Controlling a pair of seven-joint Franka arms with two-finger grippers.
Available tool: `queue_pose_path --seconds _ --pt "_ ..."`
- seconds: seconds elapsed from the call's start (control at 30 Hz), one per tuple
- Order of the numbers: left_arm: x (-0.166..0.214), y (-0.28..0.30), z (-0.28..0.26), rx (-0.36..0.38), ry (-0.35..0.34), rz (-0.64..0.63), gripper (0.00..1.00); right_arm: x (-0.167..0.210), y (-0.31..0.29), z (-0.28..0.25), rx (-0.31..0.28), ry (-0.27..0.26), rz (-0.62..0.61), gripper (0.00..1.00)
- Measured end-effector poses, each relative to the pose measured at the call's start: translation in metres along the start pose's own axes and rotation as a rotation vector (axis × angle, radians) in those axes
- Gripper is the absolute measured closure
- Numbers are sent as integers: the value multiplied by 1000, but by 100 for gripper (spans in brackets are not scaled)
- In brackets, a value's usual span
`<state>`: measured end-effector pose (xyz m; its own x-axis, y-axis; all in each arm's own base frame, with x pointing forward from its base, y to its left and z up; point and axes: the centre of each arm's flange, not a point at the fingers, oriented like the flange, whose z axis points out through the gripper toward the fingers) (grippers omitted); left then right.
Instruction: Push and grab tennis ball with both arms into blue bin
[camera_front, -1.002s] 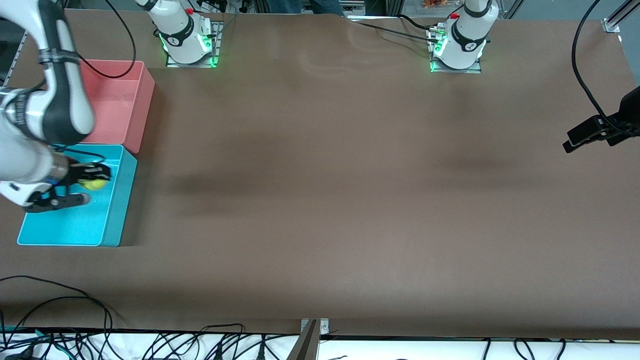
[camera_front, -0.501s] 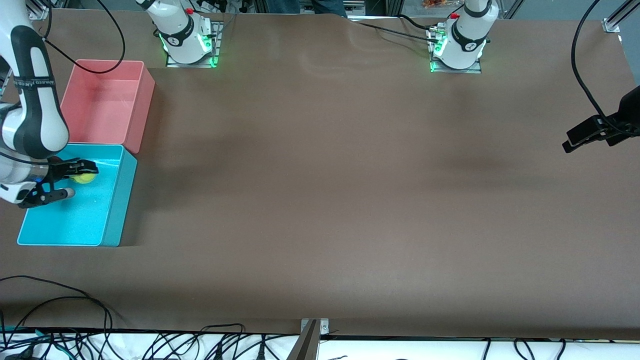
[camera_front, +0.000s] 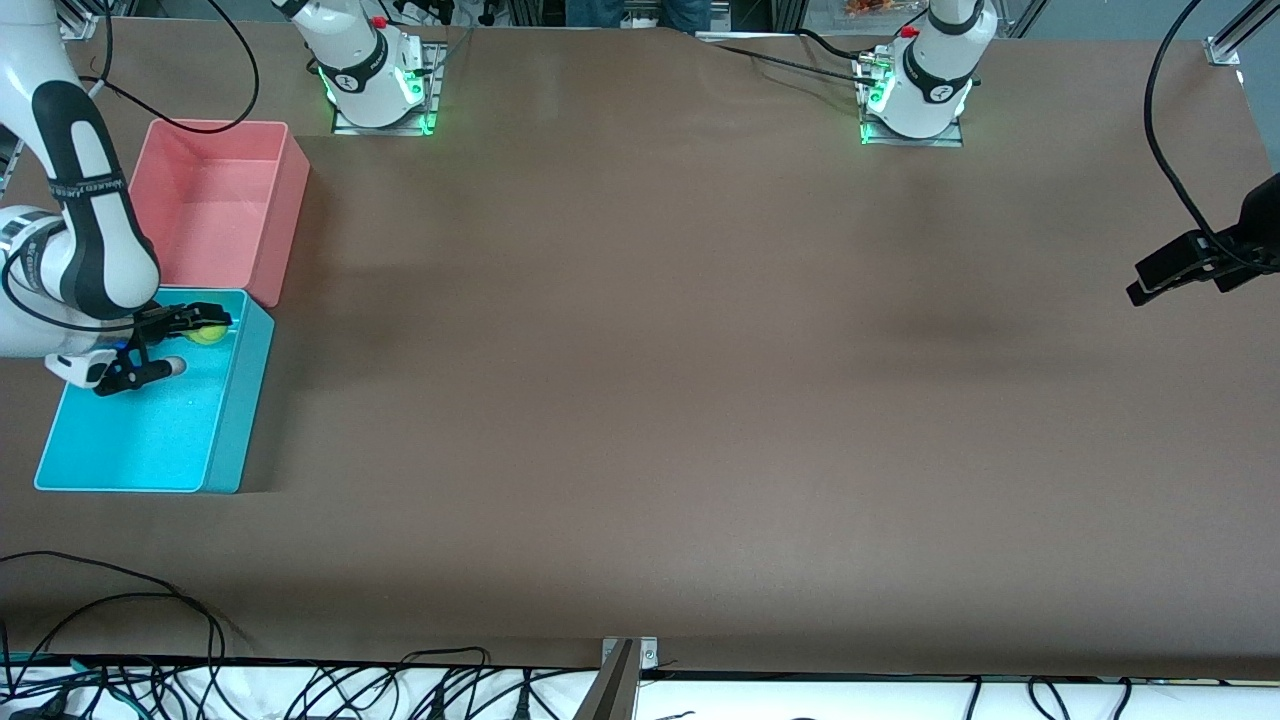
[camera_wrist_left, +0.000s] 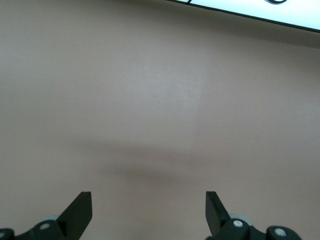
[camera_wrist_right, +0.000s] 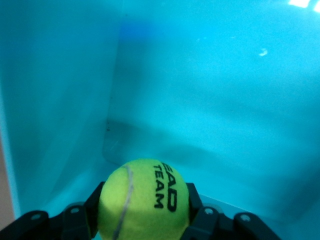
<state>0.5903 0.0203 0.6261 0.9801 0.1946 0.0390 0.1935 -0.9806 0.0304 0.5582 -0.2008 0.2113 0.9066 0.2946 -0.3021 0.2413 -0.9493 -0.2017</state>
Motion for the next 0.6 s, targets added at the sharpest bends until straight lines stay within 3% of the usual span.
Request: queue_pose_path --seconds 0.23,0.43,0.47,0.6 --pt "0 -1 0 0 0 -1 0 -3 13 17 31 6 -6 33" --pt "0 -1 0 0 0 -1 0 -2 13 15 29 11 -9 9" --pt "0 -1 0 0 0 -2 0 -1 13 14 28 13 -11 1" --pt "0 -1 0 0 0 -2 0 3 11 5 18 27 -18 0"
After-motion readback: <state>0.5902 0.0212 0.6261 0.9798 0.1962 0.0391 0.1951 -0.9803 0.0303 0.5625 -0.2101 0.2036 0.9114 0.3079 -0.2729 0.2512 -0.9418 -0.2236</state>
